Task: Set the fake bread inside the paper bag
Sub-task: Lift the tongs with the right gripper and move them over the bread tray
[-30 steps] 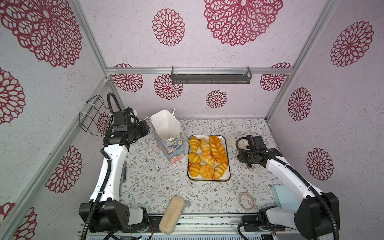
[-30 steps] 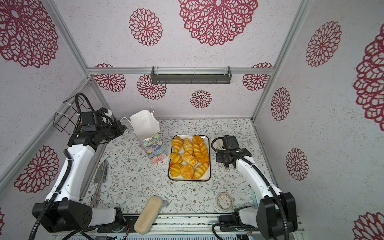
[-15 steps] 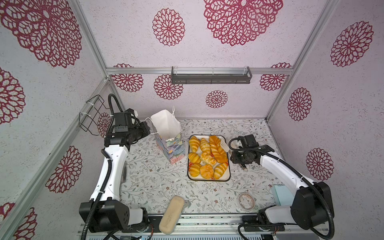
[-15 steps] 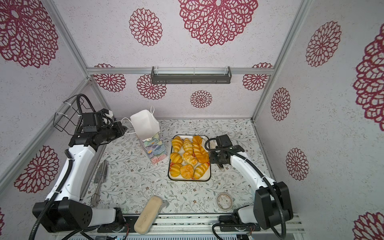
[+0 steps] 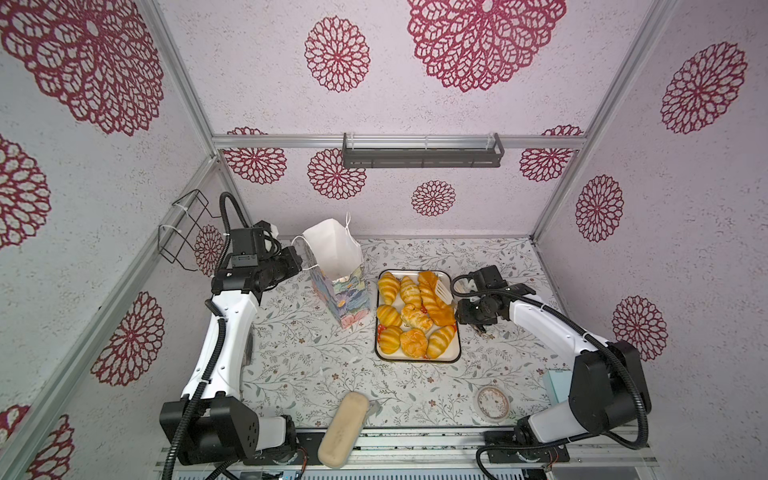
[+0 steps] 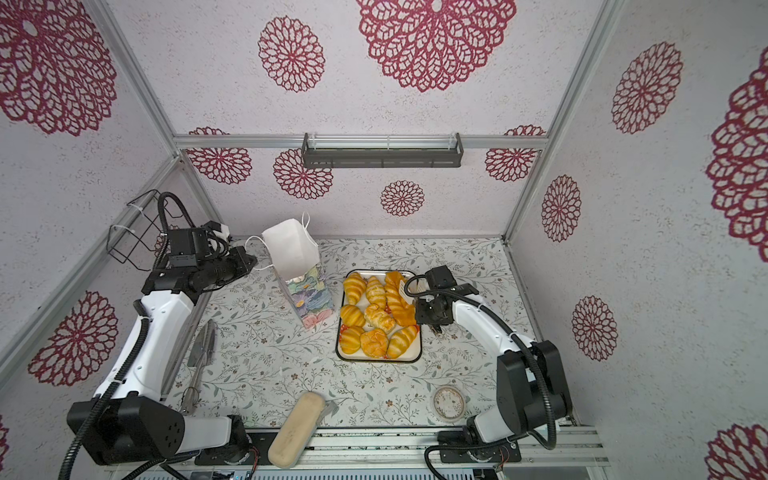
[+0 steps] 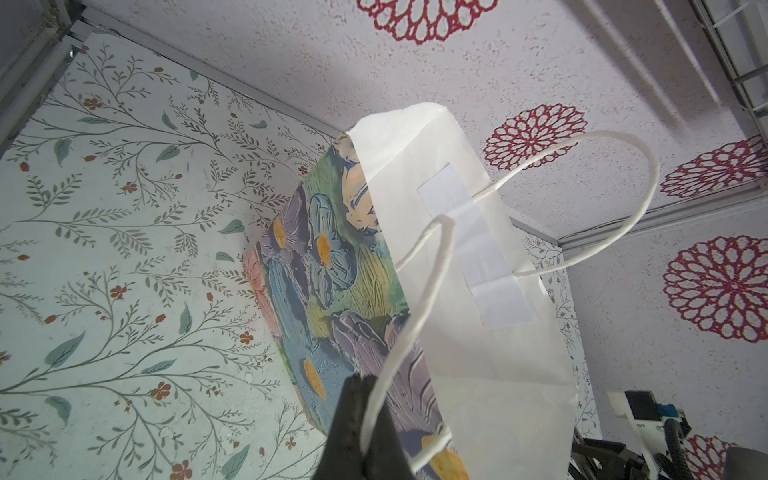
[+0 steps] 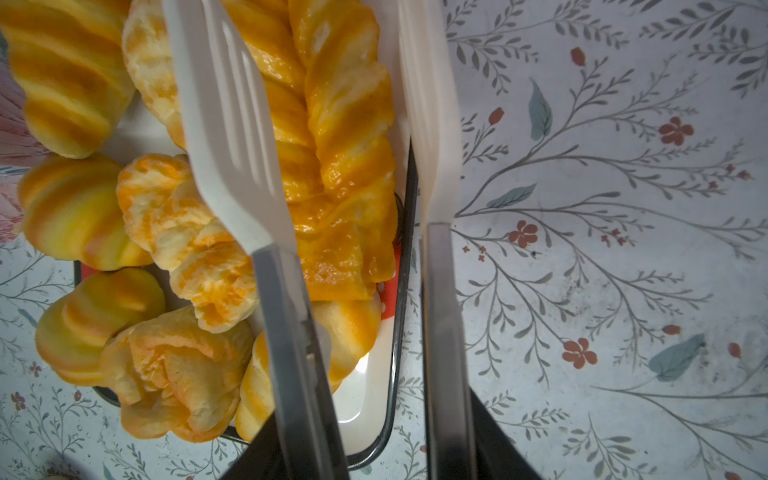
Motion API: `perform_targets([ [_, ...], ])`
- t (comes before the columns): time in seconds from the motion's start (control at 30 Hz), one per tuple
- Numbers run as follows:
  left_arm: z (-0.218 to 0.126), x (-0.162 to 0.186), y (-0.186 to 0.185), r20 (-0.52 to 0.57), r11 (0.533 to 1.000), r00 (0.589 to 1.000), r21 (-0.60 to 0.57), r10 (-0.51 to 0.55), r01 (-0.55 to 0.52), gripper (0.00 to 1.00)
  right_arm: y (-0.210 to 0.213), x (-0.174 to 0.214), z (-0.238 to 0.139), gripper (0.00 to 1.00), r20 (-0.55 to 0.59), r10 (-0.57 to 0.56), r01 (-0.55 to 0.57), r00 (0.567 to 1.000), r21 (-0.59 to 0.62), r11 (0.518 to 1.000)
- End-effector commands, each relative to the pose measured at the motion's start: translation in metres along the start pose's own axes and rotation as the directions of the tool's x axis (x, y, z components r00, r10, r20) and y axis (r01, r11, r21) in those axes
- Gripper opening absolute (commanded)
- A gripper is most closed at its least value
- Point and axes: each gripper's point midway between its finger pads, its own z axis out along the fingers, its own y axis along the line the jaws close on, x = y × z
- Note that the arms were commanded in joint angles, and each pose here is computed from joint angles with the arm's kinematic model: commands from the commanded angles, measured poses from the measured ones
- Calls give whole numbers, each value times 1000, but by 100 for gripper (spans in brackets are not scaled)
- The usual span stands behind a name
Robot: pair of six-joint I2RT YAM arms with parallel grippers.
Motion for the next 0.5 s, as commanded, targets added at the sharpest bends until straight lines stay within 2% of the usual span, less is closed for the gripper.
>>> perform_targets([
  [0.0,-2,-2,1,9,1000,1000,14,0,-1,0,7,-16,-6,50,40,-32,32,999,-15,999],
  [0.47,-2,-3,7,11,1000,1000,17,-22,22,0,4,-8,11,50,-7,-33,33,999,-10,999],
])
